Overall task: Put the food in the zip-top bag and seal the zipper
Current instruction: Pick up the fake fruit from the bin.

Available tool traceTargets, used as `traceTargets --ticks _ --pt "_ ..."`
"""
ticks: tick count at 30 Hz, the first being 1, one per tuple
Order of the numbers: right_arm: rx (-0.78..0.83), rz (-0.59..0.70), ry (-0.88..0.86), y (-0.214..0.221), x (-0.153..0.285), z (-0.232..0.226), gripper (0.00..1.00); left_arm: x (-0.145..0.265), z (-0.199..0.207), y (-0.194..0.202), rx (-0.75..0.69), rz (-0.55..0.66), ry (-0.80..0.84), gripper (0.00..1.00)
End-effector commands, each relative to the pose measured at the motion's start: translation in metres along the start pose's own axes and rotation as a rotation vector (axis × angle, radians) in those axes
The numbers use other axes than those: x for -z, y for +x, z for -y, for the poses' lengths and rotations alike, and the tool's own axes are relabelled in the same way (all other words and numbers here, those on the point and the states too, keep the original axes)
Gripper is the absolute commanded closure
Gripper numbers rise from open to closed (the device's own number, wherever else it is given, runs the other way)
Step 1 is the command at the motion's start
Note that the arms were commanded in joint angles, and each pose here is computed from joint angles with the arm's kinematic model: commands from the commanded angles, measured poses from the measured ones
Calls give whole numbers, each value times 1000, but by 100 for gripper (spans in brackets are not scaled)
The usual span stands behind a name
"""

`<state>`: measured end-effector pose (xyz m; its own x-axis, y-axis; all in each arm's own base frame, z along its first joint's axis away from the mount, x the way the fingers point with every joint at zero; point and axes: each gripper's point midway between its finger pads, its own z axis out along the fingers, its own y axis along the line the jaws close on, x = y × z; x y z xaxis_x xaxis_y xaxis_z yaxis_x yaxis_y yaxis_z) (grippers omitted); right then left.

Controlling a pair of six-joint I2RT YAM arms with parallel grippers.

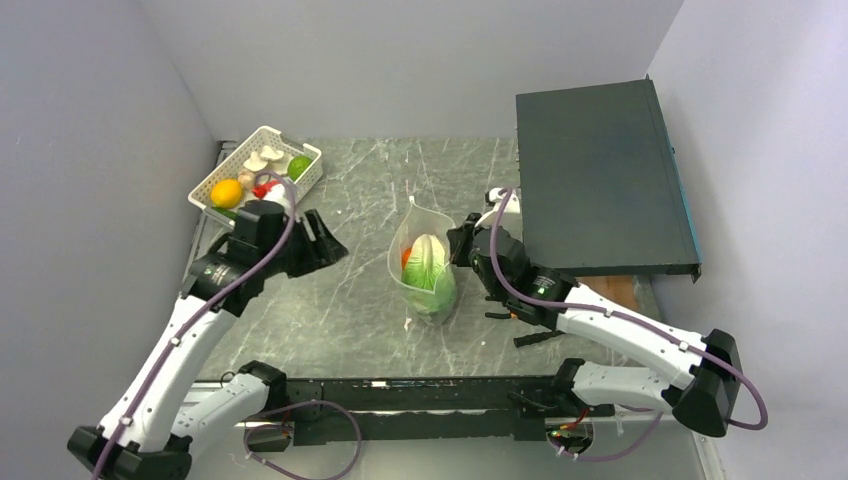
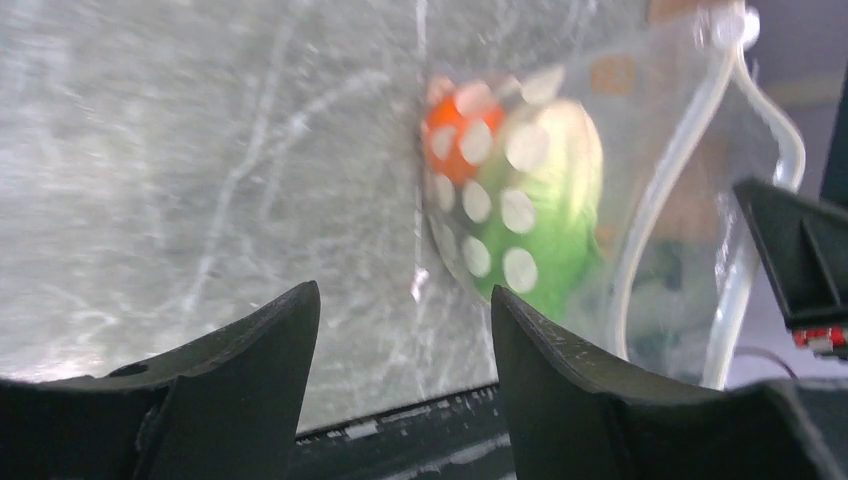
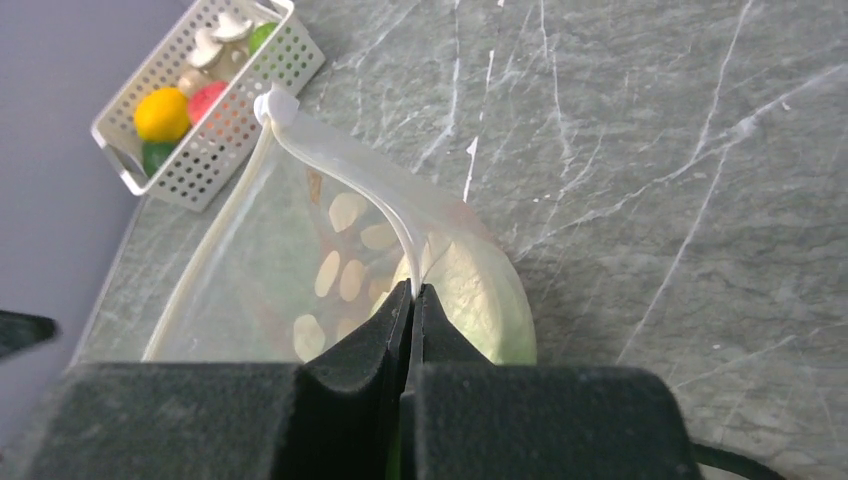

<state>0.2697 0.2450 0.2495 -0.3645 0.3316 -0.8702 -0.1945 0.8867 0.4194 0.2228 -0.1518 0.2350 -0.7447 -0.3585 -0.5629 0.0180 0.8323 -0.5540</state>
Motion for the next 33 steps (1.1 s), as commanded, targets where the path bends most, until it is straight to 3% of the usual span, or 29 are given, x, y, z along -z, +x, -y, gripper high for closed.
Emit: traceTargets --ticks 1,8,14,19,24,27,29,31,33 --pt "73 33 -10 -16 -5 -9 100 20 -33 -36 -54 110 -127 31" --pt "211 -45 -206 11 -4 -32 100 11 -83 -90 48 223 -289 32" --pt "242 -57 -242 20 -5 -35 100 -8 -127 -155 233 471 -312 29" --pt "239 -56 -282 21 2 -39 100 -14 -147 -210 219 619 -363 29" --pt "258 -23 -285 17 10 -43 100 -37 -169 -245 119 560 -450 29" --pt "272 -18 -301 19 13 -48 100 -70 -188 -251 25 397 -476 30" --pt "288 -17 -310 23 13 -51 100 -84 -198 -253 -11 292 -491 38" --pt "306 -18 -317 26 15 -55 100 -102 -207 -258 -38 261 -479 36" --pt "318 -24 -325 30 15 -59 100 -116 -214 -259 -70 237 -467 23"
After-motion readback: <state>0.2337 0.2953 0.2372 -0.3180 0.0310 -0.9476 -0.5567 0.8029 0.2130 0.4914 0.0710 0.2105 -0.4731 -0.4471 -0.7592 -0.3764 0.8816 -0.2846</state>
